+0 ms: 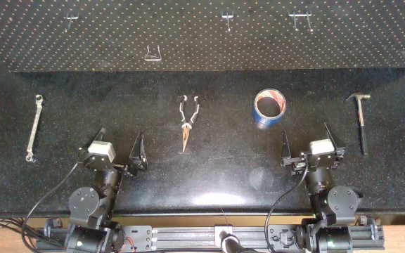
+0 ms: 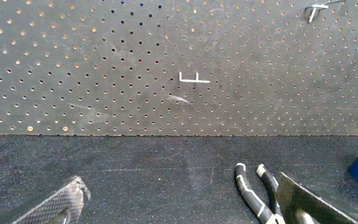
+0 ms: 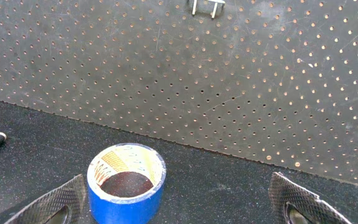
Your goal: Place Tools Onto Pegboard
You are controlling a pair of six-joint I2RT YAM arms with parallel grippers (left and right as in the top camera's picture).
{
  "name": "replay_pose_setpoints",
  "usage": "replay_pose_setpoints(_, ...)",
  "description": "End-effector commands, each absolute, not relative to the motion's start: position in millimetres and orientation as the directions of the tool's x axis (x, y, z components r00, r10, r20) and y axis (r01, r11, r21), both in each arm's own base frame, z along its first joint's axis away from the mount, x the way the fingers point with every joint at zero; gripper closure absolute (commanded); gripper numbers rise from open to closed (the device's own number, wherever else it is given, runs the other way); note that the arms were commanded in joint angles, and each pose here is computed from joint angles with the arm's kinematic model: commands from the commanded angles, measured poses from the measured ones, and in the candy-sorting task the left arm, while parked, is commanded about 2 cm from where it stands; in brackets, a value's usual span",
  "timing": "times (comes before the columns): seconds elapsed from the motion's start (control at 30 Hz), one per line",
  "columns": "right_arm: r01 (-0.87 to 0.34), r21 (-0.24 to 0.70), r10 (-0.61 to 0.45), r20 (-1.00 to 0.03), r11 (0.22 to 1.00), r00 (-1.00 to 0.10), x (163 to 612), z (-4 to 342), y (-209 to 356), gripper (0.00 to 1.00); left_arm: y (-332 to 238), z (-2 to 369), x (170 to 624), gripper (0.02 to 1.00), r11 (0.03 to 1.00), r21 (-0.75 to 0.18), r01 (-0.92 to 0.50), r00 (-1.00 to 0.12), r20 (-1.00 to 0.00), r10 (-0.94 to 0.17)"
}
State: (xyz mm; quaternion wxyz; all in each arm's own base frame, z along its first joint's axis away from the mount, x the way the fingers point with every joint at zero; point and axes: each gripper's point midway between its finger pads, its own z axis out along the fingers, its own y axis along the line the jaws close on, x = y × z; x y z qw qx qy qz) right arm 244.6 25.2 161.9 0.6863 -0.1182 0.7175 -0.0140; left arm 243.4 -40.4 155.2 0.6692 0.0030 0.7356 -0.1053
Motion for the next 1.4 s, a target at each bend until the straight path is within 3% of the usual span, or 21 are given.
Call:
replay_pose_setpoints(0.03,-0.163,-0.192,-0.199,-0.980,0.968,-0.027,244.2,160.0,27.8,0.036,-42.9,155.3,242.2,0.025,0.977,-0.136,0.161,-0.102,-0.987,-0.121)
replay_pose_setpoints(0.43,-0.163,-0.192,-0.199,-0.980,0.968,-0.027,244.2,160.0,27.7,0.036,-39.3,154.8,243.1,0.023,0.980,-0.137,0.144,-0.102,-0.987,-0.123)
replay_pose_setpoints(0.47,-0.163,-0.192,-0.199,-0.980,0.968,-0.027,244.2,160.0,27.7,0.036,-38.2,146.0,244.4,0.025,0.980,-0.145,0.140,-0.143,-0.982,-0.124)
replay_pose_setpoints(0.5,-0.163,-0.192,-0.199,-0.980,0.968,-0.027,244.2,160.0,27.7,0.036,-34.1,134.1,242.0,0.025,0.952,-0.286,0.111,-0.268,-0.931,-0.248)
replay_pose_setpoints(0.57,-0.163,-0.192,-0.199,-0.980,0.968,-0.027,244.2,160.0,27.7,0.036,-25.3,140.2,215.4,0.025,0.884,-0.467,-0.026,-0.521,-0.748,-0.411)
replay_pose_setpoints(0.6,-0.163,-0.192,-0.199,-0.980,0.968,-0.027,244.2,160.0,27.7,0.036,-14.4,149.4,201.3,0.025,0.857,-0.491,-0.159,-0.597,-0.643,-0.480)
replay_pose_setpoints(0.63,-0.163,-0.192,-0.199,-0.980,0.968,-0.027,244.2,160.0,27.7,0.036,18.7,168.5,196.7,0.025,0.863,-0.390,-0.323,-0.679,-0.540,-0.498)
replay_pose_setpoints(0.67,-0.163,-0.192,-0.199,-0.980,0.968,-0.027,244.2,160.0,27.7,0.034,47.3,176.1,223.0,0.025,0.896,-0.317,-0.312,-0.746,-0.502,-0.437)
replay_pose_setpoints(0.7,-0.163,-0.192,-0.199,-0.980,0.968,-0.027,244.2,160.0,27.7,0.036,71.8,167.4,242.3,0.025,0.975,-0.185,-0.122,-0.859,-0.472,-0.197)
replay_pose_setpoints(0.73,-0.163,-0.192,-0.199,-0.980,0.968,-0.027,244.2,160.0,27.8,0.036,114.9,146.5,250.9,0.025,0.997,-0.026,0.067,-0.924,-0.380,0.052)
replay_pose_setpoints(0.77,-0.163,-0.192,-0.199,-0.980,0.968,-0.027,244.2,160.0,27.7,0.036,149.8,126.6,239.2,0.023,0.994,0.059,0.092,-0.957,-0.269,0.105)
replay_pose_setpoints(0.87,-0.163,-0.192,-0.199,-0.980,0.968,-0.027,244.2,160.0,27.7,0.036,186.8,81.5,221.8,0.025,0.994,0.002,0.106,-0.981,-0.165,0.105)
replay_pose_setpoints(0.97,-0.163,-0.192,-0.199,-0.980,0.968,-0.027,244.2,160.0,27.7,0.036,209.7,65.0,233.7,0.025,0.993,0.044,0.112,-0.977,-0.175,0.118)
replay_pose_setpoints(1.23,-0.163,-0.192,-0.199,-0.980,0.968,-0.027,244.2,160.0,27.7,0.034,234.6,18.3,260.2,0.023,0.998,-0.070,0.006,-0.996,-0.093,0.000)
replay_pose_setpoints(1.4,-0.163,-0.192,-0.199,-0.980,0.968,-0.027,244.2,160.0,27.7,0.036,250.5,-0.4,255.6,0.051,0.999,-0.010,-0.053,-0.998,-0.033,-0.054)
